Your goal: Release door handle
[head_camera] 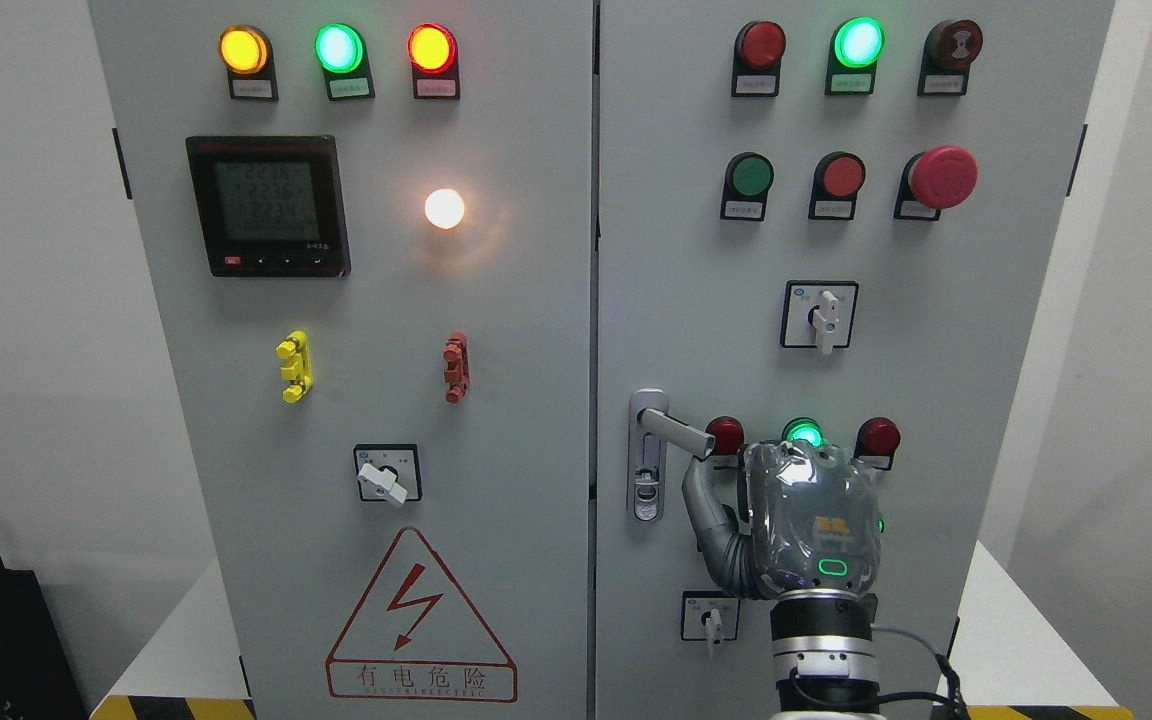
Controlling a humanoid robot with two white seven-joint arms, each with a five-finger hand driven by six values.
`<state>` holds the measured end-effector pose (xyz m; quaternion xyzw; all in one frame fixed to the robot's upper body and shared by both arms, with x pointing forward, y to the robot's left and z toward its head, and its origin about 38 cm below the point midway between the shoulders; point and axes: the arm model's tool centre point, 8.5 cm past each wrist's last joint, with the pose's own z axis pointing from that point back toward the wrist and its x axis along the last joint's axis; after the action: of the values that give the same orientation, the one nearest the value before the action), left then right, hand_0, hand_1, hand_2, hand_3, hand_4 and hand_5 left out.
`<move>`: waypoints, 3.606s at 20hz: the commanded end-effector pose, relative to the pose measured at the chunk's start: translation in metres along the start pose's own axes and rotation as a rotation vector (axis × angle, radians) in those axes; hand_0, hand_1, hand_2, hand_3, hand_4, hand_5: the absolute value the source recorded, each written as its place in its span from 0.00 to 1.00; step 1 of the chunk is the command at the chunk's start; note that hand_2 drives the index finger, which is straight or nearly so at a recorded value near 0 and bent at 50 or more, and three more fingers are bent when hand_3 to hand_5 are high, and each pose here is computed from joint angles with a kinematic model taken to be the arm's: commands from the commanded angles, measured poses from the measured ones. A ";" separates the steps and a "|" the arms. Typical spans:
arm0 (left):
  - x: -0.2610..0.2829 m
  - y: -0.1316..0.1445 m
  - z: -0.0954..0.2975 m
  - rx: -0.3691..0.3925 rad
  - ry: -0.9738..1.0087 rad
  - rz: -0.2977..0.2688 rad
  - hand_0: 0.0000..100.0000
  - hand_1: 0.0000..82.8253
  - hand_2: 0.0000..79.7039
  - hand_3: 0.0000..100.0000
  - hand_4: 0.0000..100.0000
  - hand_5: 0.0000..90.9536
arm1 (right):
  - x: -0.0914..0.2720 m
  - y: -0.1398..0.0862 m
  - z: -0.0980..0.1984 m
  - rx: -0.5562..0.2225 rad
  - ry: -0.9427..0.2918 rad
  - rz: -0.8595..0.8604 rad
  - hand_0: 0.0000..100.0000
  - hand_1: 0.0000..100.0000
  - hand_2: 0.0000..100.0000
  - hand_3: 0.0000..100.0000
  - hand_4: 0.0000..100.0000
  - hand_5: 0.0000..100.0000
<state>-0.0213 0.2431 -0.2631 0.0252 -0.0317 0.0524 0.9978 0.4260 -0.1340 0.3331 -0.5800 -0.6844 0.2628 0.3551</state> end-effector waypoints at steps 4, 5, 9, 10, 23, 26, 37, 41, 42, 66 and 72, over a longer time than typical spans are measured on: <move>0.010 -0.002 -0.001 -0.006 -0.030 -0.001 0.12 0.47 0.00 0.00 0.00 0.00 | -0.001 0.002 0.001 0.005 0.002 0.001 0.62 0.07 0.97 1.00 1.00 0.97; 0.010 -0.002 -0.001 -0.006 -0.030 -0.001 0.12 0.47 0.00 0.00 0.00 0.00 | -0.001 0.002 0.001 0.006 0.002 0.001 0.62 0.07 0.97 1.00 0.99 0.97; 0.010 -0.002 -0.001 -0.006 -0.030 -0.001 0.12 0.47 0.00 0.00 0.00 0.00 | 0.001 0.004 0.003 0.012 -0.006 -0.007 0.62 0.07 0.97 1.00 0.99 0.97; 0.010 -0.002 -0.001 -0.005 -0.030 0.001 0.12 0.47 0.00 0.00 0.00 0.00 | 0.001 0.004 0.003 0.012 -0.006 -0.008 0.62 0.07 0.97 1.00 0.99 0.97; 0.010 -0.002 -0.001 -0.006 -0.030 -0.001 0.12 0.47 0.00 0.00 0.00 0.00 | 0.004 -0.005 0.013 -0.018 -0.035 -0.041 0.66 0.03 0.97 1.00 0.94 0.98; 0.010 -0.002 -0.001 -0.006 -0.030 -0.001 0.12 0.47 0.00 0.00 0.00 0.00 | 0.003 -0.002 0.030 -0.008 -0.081 -0.032 0.67 0.02 0.97 1.00 0.94 0.98; 0.010 -0.002 -0.001 -0.006 -0.030 -0.001 0.12 0.47 0.00 0.00 0.00 0.00 | -0.018 -0.030 0.036 -0.133 -0.210 -0.082 0.56 0.03 0.78 1.00 0.92 0.97; 0.010 -0.002 -0.001 -0.005 -0.030 0.001 0.12 0.47 0.00 0.00 0.00 0.00 | -0.025 -0.034 0.028 -0.133 -0.233 -0.088 0.53 0.07 0.50 1.00 0.85 0.96; 0.010 -0.002 -0.001 -0.005 -0.030 0.001 0.12 0.47 0.00 0.00 0.00 0.00 | -0.025 -0.035 0.026 -0.131 -0.235 -0.094 0.52 0.07 0.44 0.97 0.83 0.96; 0.010 -0.002 -0.001 -0.006 -0.030 -0.001 0.12 0.47 0.00 0.00 0.00 0.00 | -0.043 -0.068 -0.003 -0.156 -0.497 0.019 0.47 0.20 0.30 0.92 0.85 0.97; 0.010 -0.002 -0.001 -0.005 -0.030 0.001 0.12 0.47 0.00 0.00 0.00 0.00 | -0.025 -0.053 0.003 -0.108 -0.470 0.045 0.44 0.16 0.30 0.91 0.85 0.97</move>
<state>-0.0213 0.2431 -0.2631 0.0252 -0.0317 0.0523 0.9978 0.3945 -0.1811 0.3847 -0.5309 -0.7767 0.2845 0.1841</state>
